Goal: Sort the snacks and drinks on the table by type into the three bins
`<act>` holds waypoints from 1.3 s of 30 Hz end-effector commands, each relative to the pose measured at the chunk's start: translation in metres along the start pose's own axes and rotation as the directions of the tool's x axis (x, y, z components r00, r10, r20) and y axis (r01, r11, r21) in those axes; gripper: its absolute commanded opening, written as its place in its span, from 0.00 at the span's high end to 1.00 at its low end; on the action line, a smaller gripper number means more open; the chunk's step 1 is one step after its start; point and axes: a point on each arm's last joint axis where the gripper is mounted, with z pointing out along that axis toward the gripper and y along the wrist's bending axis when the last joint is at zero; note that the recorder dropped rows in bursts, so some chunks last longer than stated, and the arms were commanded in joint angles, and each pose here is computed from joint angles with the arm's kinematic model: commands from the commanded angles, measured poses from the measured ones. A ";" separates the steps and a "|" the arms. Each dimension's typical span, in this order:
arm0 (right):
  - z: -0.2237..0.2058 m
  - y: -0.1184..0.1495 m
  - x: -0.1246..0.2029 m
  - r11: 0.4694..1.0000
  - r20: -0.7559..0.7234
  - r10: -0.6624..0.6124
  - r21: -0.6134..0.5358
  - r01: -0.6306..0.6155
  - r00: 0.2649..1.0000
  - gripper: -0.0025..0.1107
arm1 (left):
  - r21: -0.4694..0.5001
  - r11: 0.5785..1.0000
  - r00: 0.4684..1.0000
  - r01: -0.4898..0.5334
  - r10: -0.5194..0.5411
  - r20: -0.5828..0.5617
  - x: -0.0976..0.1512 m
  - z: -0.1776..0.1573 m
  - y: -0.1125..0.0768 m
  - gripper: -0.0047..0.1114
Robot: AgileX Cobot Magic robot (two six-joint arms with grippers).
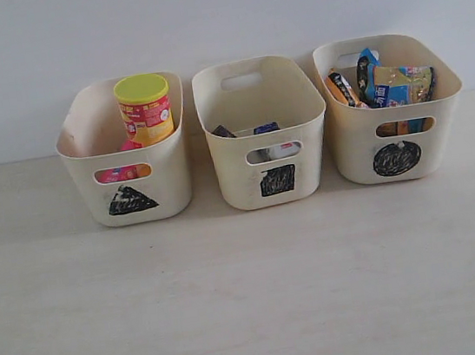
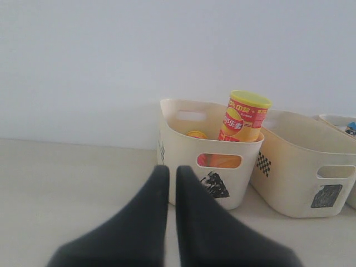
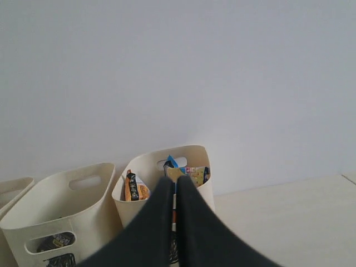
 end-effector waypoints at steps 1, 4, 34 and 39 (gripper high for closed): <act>0.000 0.000 0.000 1.000 0.003 -0.002 -0.004 0.002 1.000 0.98 | 0.000 1.000 1.000 0.012 -0.012 0.015 0.000 0.000 0.000 0.92; 0.000 0.000 0.000 1.000 0.003 -0.002 -0.004 0.002 1.000 0.98 | 0.000 1.000 1.000 0.012 -0.012 0.015 0.000 0.000 0.000 0.92; 0.000 0.000 0.000 1.000 -0.002 0.000 -0.003 0.000 1.000 0.98 | -0.135 0.987 0.976 -0.091 0.061 -0.211 0.021 -0.005 0.009 0.92; 0.000 0.000 0.000 1.000 -0.002 0.000 -0.003 0.000 1.000 0.98 | -0.135 0.987 0.976 -0.091 0.061 -0.211 0.021 -0.005 0.009 0.92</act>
